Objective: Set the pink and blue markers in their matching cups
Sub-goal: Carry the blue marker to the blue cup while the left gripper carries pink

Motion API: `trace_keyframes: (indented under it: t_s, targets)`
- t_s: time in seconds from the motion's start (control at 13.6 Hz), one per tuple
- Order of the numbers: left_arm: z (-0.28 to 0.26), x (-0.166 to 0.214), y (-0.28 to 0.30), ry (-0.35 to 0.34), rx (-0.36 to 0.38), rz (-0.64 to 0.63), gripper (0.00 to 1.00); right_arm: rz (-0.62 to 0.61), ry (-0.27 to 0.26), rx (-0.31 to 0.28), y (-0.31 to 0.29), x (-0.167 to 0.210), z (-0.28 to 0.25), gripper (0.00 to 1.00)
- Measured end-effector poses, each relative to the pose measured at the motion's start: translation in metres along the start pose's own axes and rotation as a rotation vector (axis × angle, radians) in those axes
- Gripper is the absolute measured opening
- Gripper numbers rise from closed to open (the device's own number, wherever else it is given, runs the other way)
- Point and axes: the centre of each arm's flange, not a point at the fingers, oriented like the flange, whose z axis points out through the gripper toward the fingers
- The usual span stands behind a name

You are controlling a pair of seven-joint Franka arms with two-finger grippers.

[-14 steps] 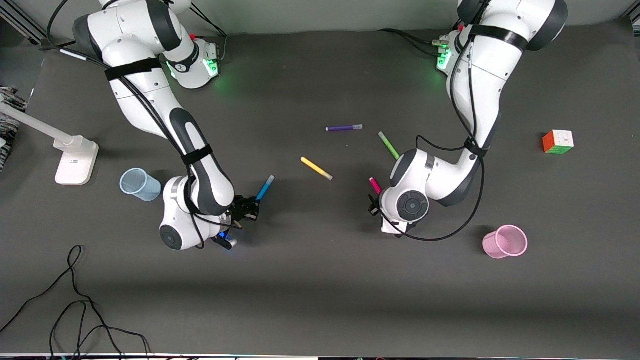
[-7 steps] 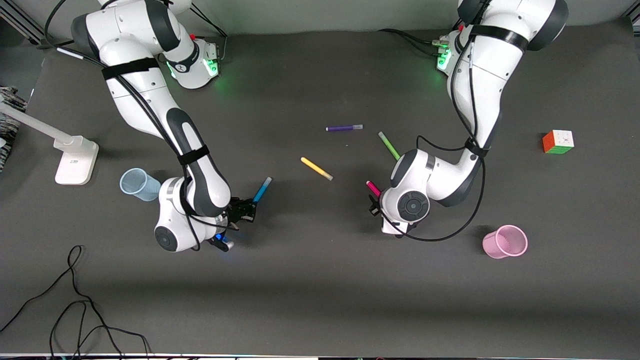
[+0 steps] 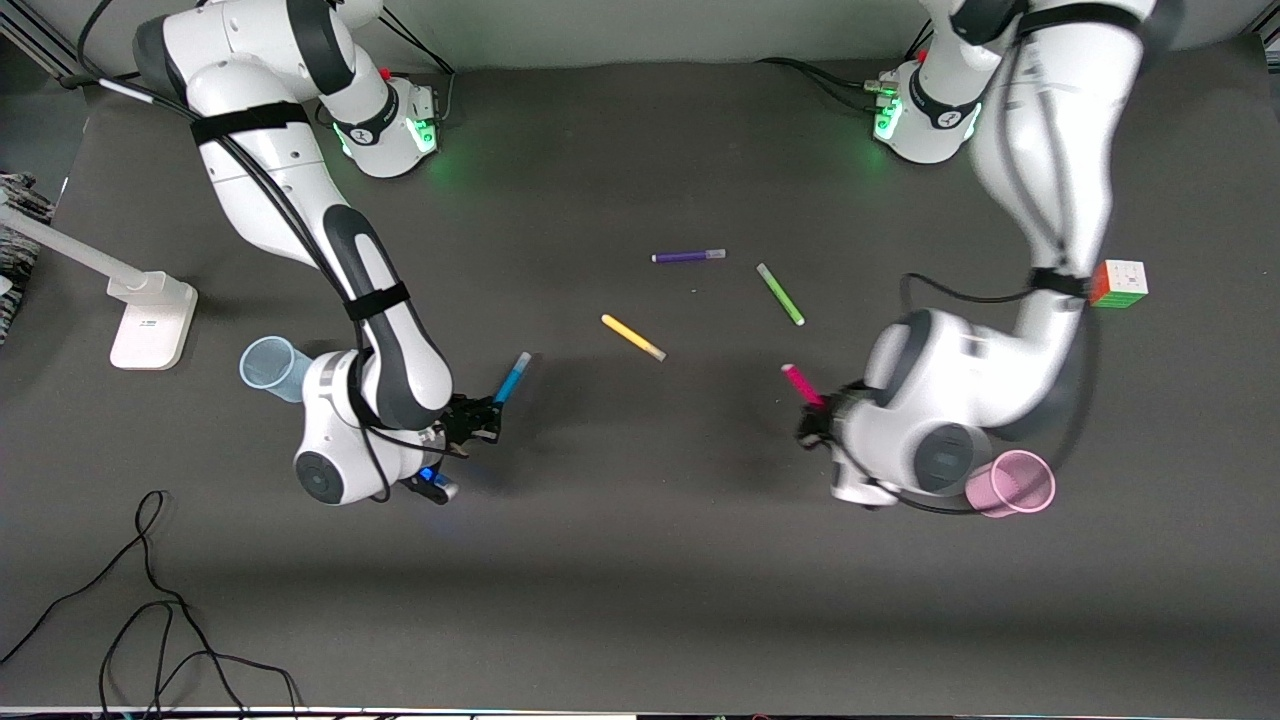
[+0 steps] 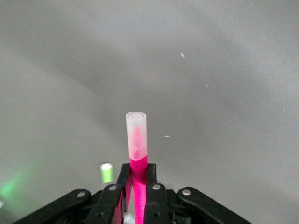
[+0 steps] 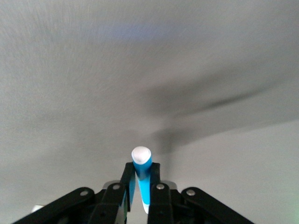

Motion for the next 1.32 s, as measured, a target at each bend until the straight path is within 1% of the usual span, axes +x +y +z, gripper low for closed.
trace_keyframes:
  t_s: [0.15,0.22,0.29,0.37,0.44,0.51,0.59,0.73,0.81,0.88,1.03,1.1,1.25,1.32]
  targets:
    - [-0.047,0.033,-0.049,-0.026,-0.015,0.126,0.16,-0.059,0.070,-0.037,0.034,0.004,-0.045,0.17]
    - [-0.068,0.052,-0.078,-0.024,-0.026,0.199,0.16,-0.090,0.107,-0.060,0.056,0.002,-0.070,0.17]
    - [-0.085,0.072,-0.107,-0.005,-0.028,0.281,0.16,-0.120,0.140,-0.079,0.077,-0.004,-0.096,0.17]
    - [-0.098,0.093,-0.138,0.030,-0.010,0.377,0.16,-0.150,0.179,-0.100,0.100,-0.015,-0.123,0.17]
    - [-0.107,0.108,-0.160,0.068,0.027,0.483,0.16,-0.182,0.231,-0.129,0.120,-0.030,-0.148,0.17]
    - [-0.115,0.119,-0.174,0.114,0.078,0.577,0.16,-0.219,0.299,-0.165,0.139,-0.051,-0.170,0.17]
    - [-0.123,0.125,-0.179,0.170,0.128,0.650,0.16,-0.263,0.369,-0.190,0.156,-0.076,-0.189,0.17]
    - [-0.137,0.131,-0.171,0.297,0.202,0.758,0.16,-0.364,0.488,-0.205,0.195,-0.121,-0.212,0.17]
    - [-0.143,0.134,-0.165,0.358,0.223,0.790,0.16,-0.416,0.538,-0.201,0.219,-0.134,-0.218,0.17]
    - [-0.147,0.138,-0.159,0.420,0.234,0.810,0.16,-0.467,0.583,-0.191,0.245,-0.138,-0.220,0.17]
    - [-0.141,0.148,-0.146,0.525,0.231,0.838,0.16,-0.546,0.659,-0.189,0.290,-0.128,-0.212,0.17]
    - [-0.133,0.153,-0.140,0.558,0.224,0.849,0.16,-0.564,0.690,-0.194,0.304,-0.121,-0.201,0.17]
    - [-0.113,0.163,-0.130,0.611,0.208,0.872,0.16,-0.581,0.747,-0.200,0.311,-0.113,-0.166,0.17]
    - [-0.100,0.167,-0.125,0.629,0.201,0.882,0.16,-0.589,0.757,-0.204,0.309,-0.111,-0.149,0.17]
